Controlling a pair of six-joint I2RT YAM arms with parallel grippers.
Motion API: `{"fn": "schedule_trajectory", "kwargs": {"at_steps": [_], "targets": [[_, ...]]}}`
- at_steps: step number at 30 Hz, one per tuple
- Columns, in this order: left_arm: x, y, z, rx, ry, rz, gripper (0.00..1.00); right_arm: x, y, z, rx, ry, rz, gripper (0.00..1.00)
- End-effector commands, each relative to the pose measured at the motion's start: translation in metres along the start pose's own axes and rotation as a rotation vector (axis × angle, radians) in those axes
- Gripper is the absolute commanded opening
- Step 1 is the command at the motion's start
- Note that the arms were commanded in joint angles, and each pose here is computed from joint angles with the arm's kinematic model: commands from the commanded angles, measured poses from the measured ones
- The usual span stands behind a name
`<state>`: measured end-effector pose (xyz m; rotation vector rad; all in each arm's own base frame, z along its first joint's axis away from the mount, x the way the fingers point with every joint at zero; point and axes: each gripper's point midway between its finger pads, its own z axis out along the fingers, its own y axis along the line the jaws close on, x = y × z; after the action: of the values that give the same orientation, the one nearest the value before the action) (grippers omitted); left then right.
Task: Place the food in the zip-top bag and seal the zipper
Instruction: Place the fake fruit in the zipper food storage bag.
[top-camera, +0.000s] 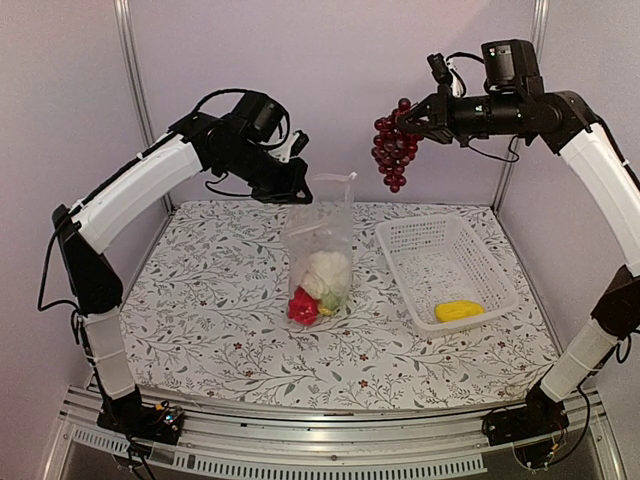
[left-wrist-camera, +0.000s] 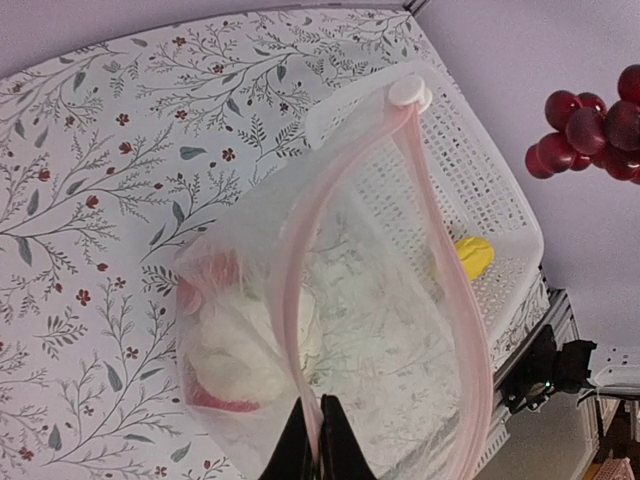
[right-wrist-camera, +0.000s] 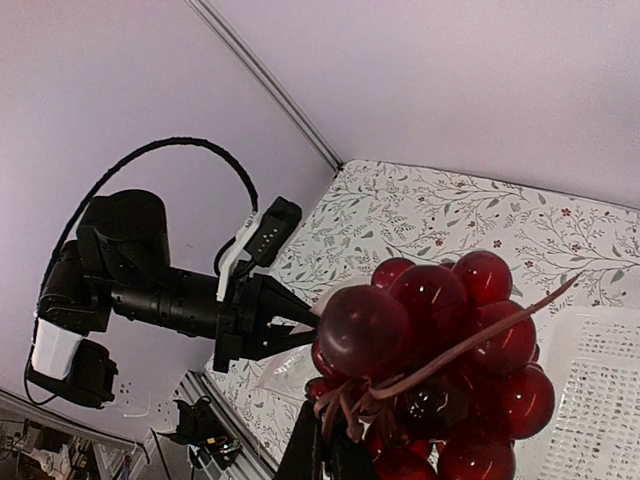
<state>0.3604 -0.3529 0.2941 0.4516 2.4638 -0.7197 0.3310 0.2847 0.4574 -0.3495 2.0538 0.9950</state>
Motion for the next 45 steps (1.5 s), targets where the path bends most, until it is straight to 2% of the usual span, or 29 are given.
{"fn": "schedule_trajectory", "kwargs": {"at_steps": [1,5,15,21,33,39,45], "targets": [[-0.011,-0.002,0.003,0.024,-0.025,-0.007,0.04,-0.026,0.050,0.002,-0.228,-0.082,-0.029,0.00],[-0.013,-0.003,0.002,0.027,-0.030,-0.011,0.04,-0.034,0.068,0.006,-0.321,-0.100,-0.011,0.00],[-0.019,-0.006,-0.002,0.042,-0.051,-0.021,0.03,-0.024,0.097,0.039,-0.470,-0.053,0.027,0.00],[-0.021,-0.003,-0.006,0.032,-0.065,-0.061,0.03,-0.013,0.100,0.061,-0.500,-0.008,0.052,0.00],[-0.022,0.003,-0.014,0.017,-0.081,-0.078,0.03,0.032,0.070,0.082,-0.426,0.115,0.100,0.00],[-0.022,0.005,-0.015,0.019,-0.087,-0.088,0.03,0.051,0.045,0.085,-0.292,0.168,0.079,0.00],[-0.021,0.003,-0.012,0.033,-0.080,-0.094,0.03,0.082,0.028,0.103,-0.177,0.291,0.027,0.01]]}}
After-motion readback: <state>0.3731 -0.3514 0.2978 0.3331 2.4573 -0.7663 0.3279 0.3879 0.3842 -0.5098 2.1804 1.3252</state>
